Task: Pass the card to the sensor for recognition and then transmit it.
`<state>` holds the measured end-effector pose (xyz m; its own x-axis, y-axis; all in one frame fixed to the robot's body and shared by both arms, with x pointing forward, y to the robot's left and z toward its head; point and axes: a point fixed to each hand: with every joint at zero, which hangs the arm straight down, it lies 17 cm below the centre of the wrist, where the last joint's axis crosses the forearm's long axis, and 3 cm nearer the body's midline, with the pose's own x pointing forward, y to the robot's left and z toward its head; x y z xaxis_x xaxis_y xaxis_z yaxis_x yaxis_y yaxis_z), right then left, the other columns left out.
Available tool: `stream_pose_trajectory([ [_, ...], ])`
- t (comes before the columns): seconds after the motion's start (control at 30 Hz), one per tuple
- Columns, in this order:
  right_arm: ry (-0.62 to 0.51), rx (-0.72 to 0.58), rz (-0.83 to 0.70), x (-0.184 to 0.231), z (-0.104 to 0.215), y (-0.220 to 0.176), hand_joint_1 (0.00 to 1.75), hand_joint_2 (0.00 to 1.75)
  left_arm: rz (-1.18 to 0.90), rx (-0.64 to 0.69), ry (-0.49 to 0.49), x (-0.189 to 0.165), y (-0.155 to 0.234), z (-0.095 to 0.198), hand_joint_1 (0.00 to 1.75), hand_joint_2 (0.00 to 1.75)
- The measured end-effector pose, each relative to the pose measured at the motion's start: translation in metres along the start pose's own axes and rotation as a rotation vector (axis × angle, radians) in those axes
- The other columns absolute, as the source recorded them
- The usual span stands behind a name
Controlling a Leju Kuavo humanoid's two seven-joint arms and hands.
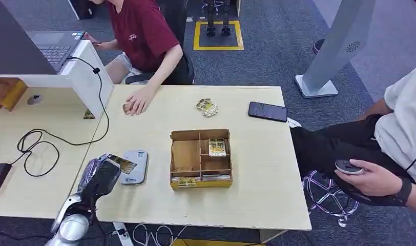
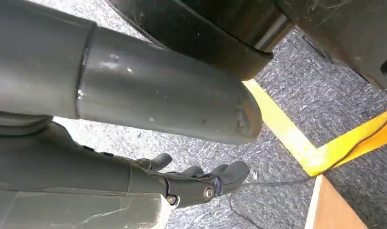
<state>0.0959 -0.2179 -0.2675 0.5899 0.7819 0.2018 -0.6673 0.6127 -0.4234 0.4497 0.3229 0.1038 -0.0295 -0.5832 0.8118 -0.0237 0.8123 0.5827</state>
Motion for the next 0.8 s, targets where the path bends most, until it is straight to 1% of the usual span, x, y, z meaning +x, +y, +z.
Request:
stream_pose_trajectory([
  [0.17, 0.010, -0.003, -0.007, 0.002, 0.001, 0.001, 0.00, 0.00, 0.059, -0.032, 0.094, -0.009, -0.008, -0.010, 1.75, 1.75],
  [0.27, 0.007, -0.004, -0.006, 0.003, 0.001, 0.002, 0.00, 0.00, 0.074, -0.060, 0.126, -0.012, -0.017, -0.014, 1.75, 1.75],
  [0.5, 0.010, -0.004, 0.007, 0.003, 0.001, 0.002, 0.00, 0.00, 0.111, -0.079, 0.168, -0.020, -0.029, -0.017, 1.75, 1.75],
  [0.67, 0.009, -0.004, 0.009, 0.004, 0.001, 0.002, 0.00, 0.00, 0.085, -0.060, 0.177, -0.017, -0.028, -0.027, 1.75, 1.75],
  [0.8, 0.007, -0.004, 0.012, 0.004, 0.001, 0.002, 0.00, 0.00, 0.073, -0.068, 0.185, -0.015, -0.036, -0.033, 1.75, 1.75],
])
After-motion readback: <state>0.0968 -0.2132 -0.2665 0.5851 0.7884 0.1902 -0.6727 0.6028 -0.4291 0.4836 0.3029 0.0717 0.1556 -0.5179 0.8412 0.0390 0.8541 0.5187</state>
